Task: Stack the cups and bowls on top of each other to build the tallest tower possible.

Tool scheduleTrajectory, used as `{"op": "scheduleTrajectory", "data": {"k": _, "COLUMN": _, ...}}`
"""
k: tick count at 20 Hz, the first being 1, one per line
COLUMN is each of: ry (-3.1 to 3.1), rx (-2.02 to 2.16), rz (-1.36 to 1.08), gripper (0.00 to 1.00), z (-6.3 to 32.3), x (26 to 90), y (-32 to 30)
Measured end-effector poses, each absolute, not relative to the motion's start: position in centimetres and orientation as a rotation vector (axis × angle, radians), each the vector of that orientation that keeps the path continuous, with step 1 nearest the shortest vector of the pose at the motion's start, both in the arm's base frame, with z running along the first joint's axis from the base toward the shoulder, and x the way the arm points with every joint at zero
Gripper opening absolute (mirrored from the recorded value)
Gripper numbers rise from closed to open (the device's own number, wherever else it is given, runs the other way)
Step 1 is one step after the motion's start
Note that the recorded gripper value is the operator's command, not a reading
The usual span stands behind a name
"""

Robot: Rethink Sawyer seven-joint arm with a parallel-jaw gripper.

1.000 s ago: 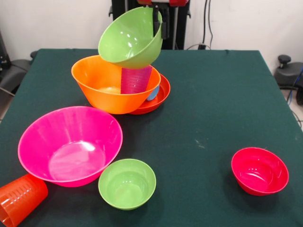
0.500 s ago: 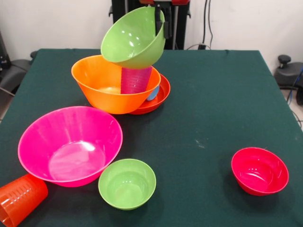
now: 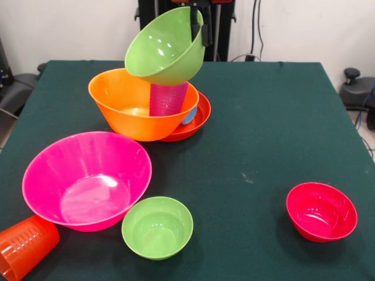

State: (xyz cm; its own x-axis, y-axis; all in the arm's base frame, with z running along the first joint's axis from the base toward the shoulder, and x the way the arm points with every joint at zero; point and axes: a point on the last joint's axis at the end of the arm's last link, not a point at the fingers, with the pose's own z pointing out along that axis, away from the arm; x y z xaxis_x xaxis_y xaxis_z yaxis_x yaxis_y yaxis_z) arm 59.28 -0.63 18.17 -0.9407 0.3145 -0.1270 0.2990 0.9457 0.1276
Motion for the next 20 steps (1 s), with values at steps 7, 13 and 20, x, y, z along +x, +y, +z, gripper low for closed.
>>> {"op": "scheduleTrajectory", "data": {"k": 7, "ry": 2.943, "rx": 0.464, "rz": 0.178, "gripper": 0.00, "z": 18.6, "x": 59.6, "y": -1.0}}
{"op": "scheduleTrajectory", "data": {"k": 13, "ry": 2.935, "rx": 0.453, "rz": 0.181, "gripper": 1.00, "z": 18.9, "x": 59.8, "y": -1.1}}
{"op": "scheduleTrajectory", "data": {"k": 20, "ry": 2.926, "rx": 0.433, "rz": 0.196, "gripper": 1.00, "z": 19.3, "x": 60.1, "y": -0.8}}
